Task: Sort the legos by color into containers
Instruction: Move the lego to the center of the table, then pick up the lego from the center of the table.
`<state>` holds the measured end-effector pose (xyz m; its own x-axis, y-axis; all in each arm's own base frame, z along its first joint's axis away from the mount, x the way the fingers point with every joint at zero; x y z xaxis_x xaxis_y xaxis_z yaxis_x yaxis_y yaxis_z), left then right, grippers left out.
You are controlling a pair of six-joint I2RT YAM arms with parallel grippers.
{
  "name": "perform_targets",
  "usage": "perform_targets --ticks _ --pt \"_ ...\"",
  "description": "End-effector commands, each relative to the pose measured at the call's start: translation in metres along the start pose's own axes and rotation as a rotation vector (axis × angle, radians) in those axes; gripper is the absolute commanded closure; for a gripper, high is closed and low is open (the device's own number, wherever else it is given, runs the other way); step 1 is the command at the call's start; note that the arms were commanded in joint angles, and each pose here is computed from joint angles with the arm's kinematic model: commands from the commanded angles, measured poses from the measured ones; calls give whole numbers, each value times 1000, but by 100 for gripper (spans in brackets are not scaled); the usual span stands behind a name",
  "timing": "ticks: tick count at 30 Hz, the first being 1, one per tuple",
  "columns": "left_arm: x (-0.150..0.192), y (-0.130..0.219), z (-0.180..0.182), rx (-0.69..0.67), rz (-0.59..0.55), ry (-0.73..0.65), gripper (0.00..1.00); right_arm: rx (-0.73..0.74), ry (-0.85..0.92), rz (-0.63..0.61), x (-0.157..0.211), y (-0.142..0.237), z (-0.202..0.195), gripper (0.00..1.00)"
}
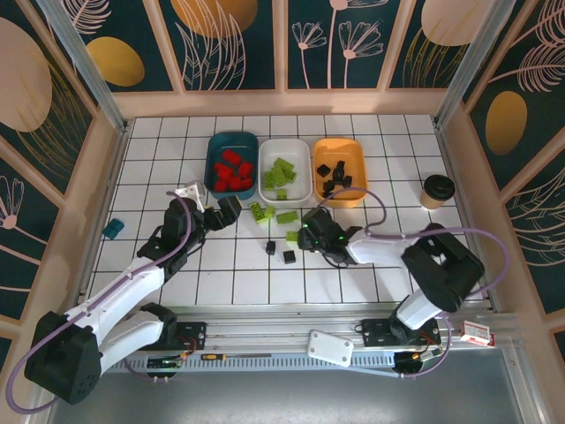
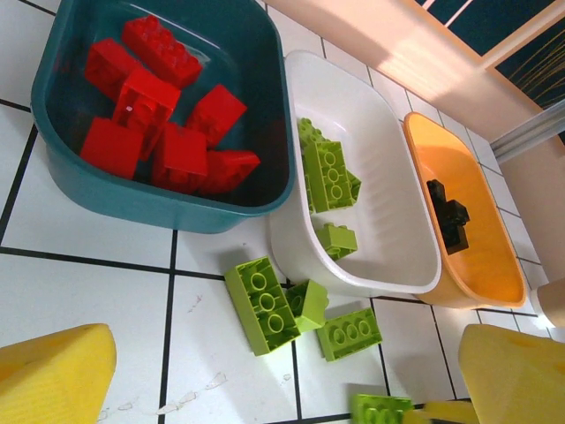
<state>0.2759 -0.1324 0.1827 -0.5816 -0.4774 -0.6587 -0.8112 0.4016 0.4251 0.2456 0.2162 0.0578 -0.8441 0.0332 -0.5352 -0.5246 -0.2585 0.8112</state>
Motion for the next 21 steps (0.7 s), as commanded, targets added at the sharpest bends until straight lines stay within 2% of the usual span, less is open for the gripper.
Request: perform_targets --ticks 1,5,9,14,18,21 --pt "4 4 3 -4 5 8 2 107 -29 6 8 15 -33 45" --pt "5 4 5 -10 8 9 2 24 -5 -54 -11 27 -13 34" --pt "7 4 8 -20 12 6 2 13 21 -43 -13 20 4 26" --pt "11 4 11 -28 19 4 1 48 32 -32 -10 4 9 18" --pt "12 4 14 -42 21 1 2 81 28 -35 -11 -2 12 4" --pt "14 3 16 -44 22 2 1 115 29 -35 -9 -7 13 3"
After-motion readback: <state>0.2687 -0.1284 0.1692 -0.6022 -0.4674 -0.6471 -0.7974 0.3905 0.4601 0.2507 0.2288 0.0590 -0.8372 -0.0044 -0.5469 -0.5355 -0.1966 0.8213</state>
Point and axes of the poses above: each hand's point on the last joint's axis, 136 mm out from that joint toward the fingers, its own y axis back along the fingers, its own z axis along the line the jaws close on, x = y × z, the point moved 4 cm from there along y, back along the fingers, and after that the axes turned 2 degrees about y, right-handed, at the moved point
